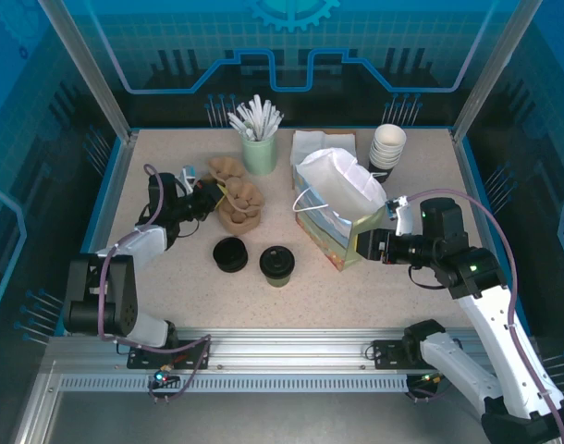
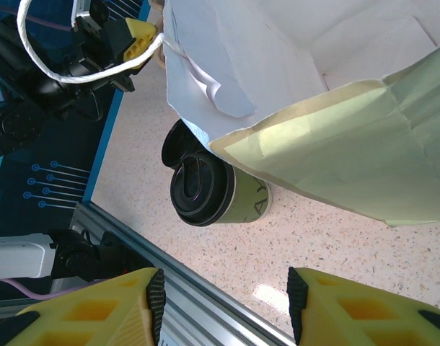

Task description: Pack the takeout coffee

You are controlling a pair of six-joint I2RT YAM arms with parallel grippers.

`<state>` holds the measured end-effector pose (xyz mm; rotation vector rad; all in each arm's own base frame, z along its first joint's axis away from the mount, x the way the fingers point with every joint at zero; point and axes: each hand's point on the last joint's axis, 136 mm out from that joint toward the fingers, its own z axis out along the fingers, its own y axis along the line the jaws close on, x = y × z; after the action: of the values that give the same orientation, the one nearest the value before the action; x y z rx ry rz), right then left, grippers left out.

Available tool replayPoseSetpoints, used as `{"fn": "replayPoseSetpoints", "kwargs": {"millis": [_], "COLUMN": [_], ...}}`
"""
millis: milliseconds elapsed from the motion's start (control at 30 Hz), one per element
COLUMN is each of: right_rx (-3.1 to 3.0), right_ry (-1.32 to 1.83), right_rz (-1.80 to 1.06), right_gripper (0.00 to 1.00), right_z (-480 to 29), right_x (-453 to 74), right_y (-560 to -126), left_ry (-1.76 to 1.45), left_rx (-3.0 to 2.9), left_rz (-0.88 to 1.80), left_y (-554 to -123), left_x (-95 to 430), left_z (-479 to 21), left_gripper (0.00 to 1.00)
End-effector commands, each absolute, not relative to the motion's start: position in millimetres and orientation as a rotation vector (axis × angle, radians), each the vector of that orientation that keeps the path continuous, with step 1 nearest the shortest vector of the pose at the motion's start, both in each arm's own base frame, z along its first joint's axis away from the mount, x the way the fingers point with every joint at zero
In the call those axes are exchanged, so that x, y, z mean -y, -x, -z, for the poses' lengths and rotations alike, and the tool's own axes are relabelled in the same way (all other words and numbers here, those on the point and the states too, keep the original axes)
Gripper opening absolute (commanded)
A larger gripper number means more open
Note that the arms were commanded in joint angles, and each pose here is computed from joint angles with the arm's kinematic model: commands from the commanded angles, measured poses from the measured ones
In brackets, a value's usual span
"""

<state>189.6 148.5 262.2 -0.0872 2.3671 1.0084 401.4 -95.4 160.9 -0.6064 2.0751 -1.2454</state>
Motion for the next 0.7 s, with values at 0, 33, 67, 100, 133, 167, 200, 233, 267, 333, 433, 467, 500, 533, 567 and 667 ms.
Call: {"fn": "replayPoseSetpoints", "kwargs": {"millis": [0,33,67,100,133,167,200,233,267,333,433,467,500,533,567,667], "right_rx": [-2.327,-2.323,-2.317,-2.308,-2.299,-2.287,-2.275,-2.261,-2.242,-2.210,-2.154,-2.131,-2.111,-2.087,-2.063,-1.996], "right_ry": [0.090,0.093,0.094,0.097,0.101,0.107,0.113,0.122,0.131,0.151,0.187,0.203,0.214,0.228,0.245,0.291], "right_rz": [-1.016,-1.016,-1.019,-1.023,-1.028,-1.036,-1.045,-1.056,-1.066,-1.077,-1.089,-1.092,-1.097,-1.104,-1.115,-1.163], "right_gripper": [0.51,0.51,0.51,0.50,0.50,0.50,0.50,0.49,0.49,0.49,0.49,0.49,0.49,0.49,0.49,0.50], "right_z": [-275.2,-276.5,-278.3,-280.7,-283.6,-287.1,-290.5,-295.1,-301.0,-312.5,-333.8,-342.1,-349.5,-357.8,-366.3,-388.5], "right_x": [-147.0,-147.2,-147.6,-148.0,-148.8,-149.6,-150.7,-152.1,-153.3,-154.9,-157.2,-158.0,-158.9,-160.1,-162.0,-169.0], "right_y": [-192.5,-192.8,-193.3,-193.9,-194.1,-194.5,-194.7,-194.6,-195.2,-195.5,-195.2,-195.3,-195.8,-196.1,-196.4,-198.7], "left_ry": [0.547,0.536,0.527,0.517,0.511,0.501,0.488,0.474,0.457,0.423,0.353,0.329,0.303,0.271,0.236,0.110], "left_rx": [-2.033,-2.029,-2.025,-2.023,-2.021,-2.018,-2.011,-2.005,-1.996,-1.978,-1.948,-1.937,-1.925,-1.913,-1.898,-1.849], "left_rz": [1.259,1.258,1.258,1.258,1.260,1.263,1.265,1.272,1.276,1.267,1.249,1.240,1.236,1.235,1.241,1.294], "left_y": [-398.9,-398.4,-397.7,-396.8,-395.4,-393.5,-391.6,-388.8,-384.9,-376.7,-359.7,-353.7,-347.5,-340.5,-332.3,-310.9], "left_x": [93.4,93.8,94.1,94.4,94.9,95.6,96.2,97.4,98.5,98.9,101.2,101.7,102.7,105.0,108.3,123.2], "left_z": [-189.5,-194.1,-199.2,-204.7,-209.6,-215.3,-222.0,-230.3,-239.6,-259.4,-293.5,-305.3,-316.3,-328.9,-340.9,-376.3], "left_gripper": [0.00,0.00,0.00,0.00,0.00,0.00,0.00,0.00,0.00,0.00,0.00,0.00,0.00,0.00,0.00,0.00]}}
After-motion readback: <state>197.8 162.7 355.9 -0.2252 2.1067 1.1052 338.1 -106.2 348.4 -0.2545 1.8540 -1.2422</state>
